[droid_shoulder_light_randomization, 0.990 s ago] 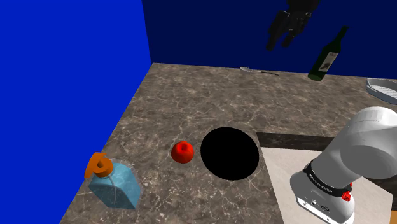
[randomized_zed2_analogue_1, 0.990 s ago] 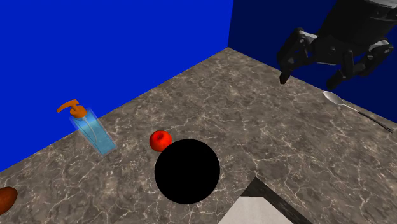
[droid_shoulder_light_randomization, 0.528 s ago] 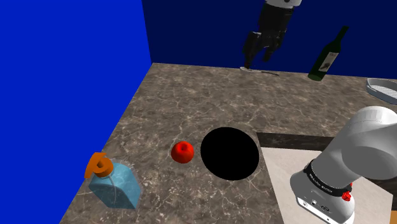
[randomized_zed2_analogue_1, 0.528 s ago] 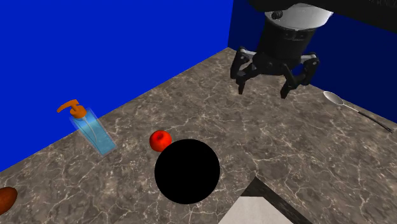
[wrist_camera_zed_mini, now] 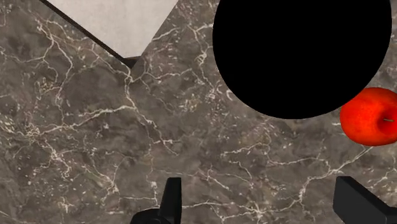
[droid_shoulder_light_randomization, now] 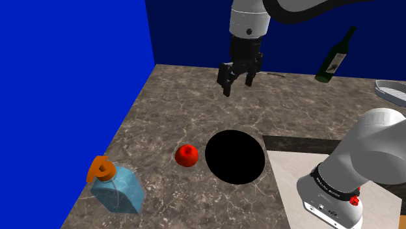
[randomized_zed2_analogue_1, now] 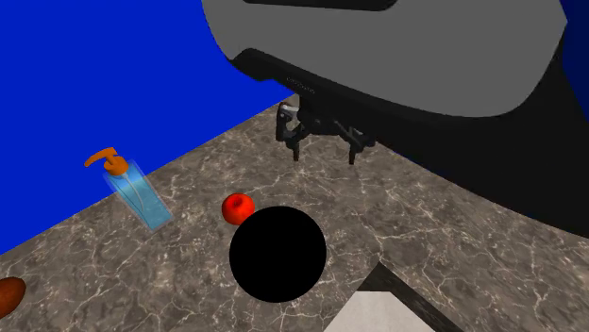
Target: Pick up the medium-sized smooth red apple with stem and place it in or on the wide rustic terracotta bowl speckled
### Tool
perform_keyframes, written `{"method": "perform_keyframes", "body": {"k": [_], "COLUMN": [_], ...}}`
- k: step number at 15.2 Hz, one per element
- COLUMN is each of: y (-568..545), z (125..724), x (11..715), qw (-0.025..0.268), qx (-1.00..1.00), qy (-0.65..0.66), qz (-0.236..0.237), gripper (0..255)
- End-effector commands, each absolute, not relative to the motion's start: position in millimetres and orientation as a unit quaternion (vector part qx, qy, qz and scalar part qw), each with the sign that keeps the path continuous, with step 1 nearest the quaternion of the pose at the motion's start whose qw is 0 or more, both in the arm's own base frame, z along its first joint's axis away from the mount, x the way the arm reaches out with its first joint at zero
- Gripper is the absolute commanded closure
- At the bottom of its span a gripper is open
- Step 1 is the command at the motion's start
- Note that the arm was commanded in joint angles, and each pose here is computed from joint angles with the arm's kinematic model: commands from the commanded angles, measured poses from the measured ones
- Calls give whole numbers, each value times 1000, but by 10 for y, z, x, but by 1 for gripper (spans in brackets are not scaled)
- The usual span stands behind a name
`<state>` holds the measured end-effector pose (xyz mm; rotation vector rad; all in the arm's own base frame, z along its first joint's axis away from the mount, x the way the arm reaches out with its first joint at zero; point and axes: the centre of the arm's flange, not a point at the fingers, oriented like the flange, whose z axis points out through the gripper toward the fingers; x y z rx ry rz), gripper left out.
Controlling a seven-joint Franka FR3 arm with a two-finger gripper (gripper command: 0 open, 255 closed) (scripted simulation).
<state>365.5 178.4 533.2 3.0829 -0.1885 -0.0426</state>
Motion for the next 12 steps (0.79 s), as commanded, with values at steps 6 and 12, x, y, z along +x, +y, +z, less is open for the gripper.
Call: {"method": "perform_keyframes", "body": {"k": [6,12], "y": [2595,3278], "z": [4797,4287], "x": [3864,3997], "qw": [51,72], "qx": [995,991], "qy": [-62,-63], "qz": [-56,-91], "gripper": [0,0]}}
